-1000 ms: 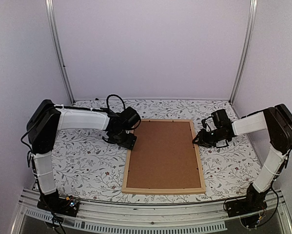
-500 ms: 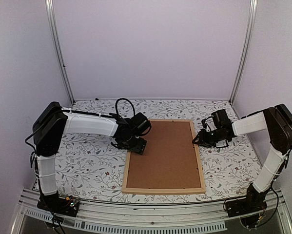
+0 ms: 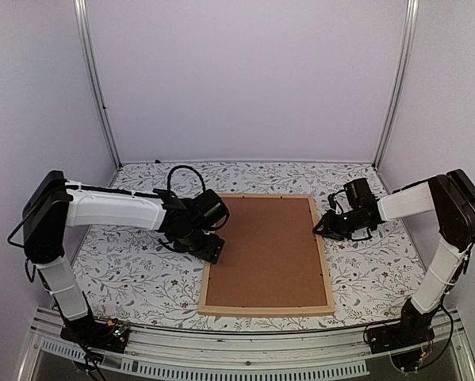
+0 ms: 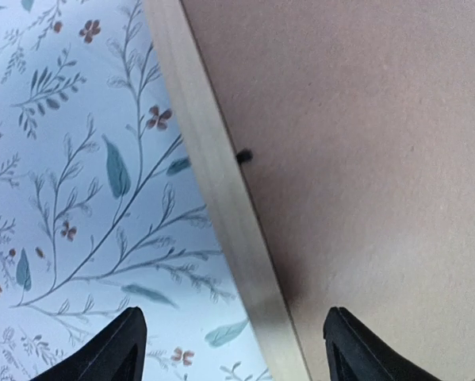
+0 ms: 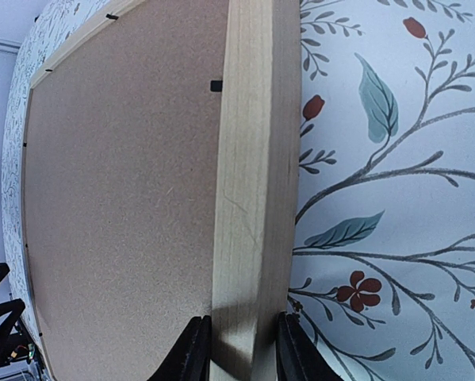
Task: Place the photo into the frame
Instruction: Press the fastener onto the backboard, then pick up the fastener from the backboard.
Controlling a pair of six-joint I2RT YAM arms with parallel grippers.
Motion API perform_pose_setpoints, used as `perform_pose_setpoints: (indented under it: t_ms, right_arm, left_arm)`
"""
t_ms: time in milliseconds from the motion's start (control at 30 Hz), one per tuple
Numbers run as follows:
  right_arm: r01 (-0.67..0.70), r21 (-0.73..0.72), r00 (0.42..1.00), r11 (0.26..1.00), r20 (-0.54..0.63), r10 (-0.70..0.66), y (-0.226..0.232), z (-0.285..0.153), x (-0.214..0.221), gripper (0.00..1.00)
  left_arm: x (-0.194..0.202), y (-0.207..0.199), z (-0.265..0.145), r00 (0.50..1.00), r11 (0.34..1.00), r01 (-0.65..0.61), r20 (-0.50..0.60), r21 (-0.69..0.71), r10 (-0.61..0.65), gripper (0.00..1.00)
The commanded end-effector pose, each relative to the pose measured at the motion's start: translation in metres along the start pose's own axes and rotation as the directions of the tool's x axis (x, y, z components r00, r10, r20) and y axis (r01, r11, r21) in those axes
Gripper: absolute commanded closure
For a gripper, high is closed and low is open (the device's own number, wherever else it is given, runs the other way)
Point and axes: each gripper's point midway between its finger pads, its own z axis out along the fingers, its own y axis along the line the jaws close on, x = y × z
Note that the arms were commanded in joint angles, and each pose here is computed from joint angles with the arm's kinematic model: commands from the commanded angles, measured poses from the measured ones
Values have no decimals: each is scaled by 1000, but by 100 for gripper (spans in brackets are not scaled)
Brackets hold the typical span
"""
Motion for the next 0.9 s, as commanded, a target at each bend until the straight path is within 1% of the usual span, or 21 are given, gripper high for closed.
perform_pose_setpoints:
  t_ms: [0,100,300,867]
  right_arm:
    - [-17,27,995,999,-102,20,-8,12,30,70]
    - [-18,28,994,999,-103,20,-8,12,29,70]
    - [-12,32,994,999,-105,15,-8,13,27,70]
    - [-9,40,995,999,-103,14,-10,12,28,69]
  left_arm:
    - [28,11,-23,999,999,32,-40,23,-32,20]
    - [42,13,-29,997,998,49,-62,46,-46,20]
    - [62,10,-22,993,998,47,-109,41,-42,20]
    - [85,-1,-7,986,1000,14,-166,12,-12,20]
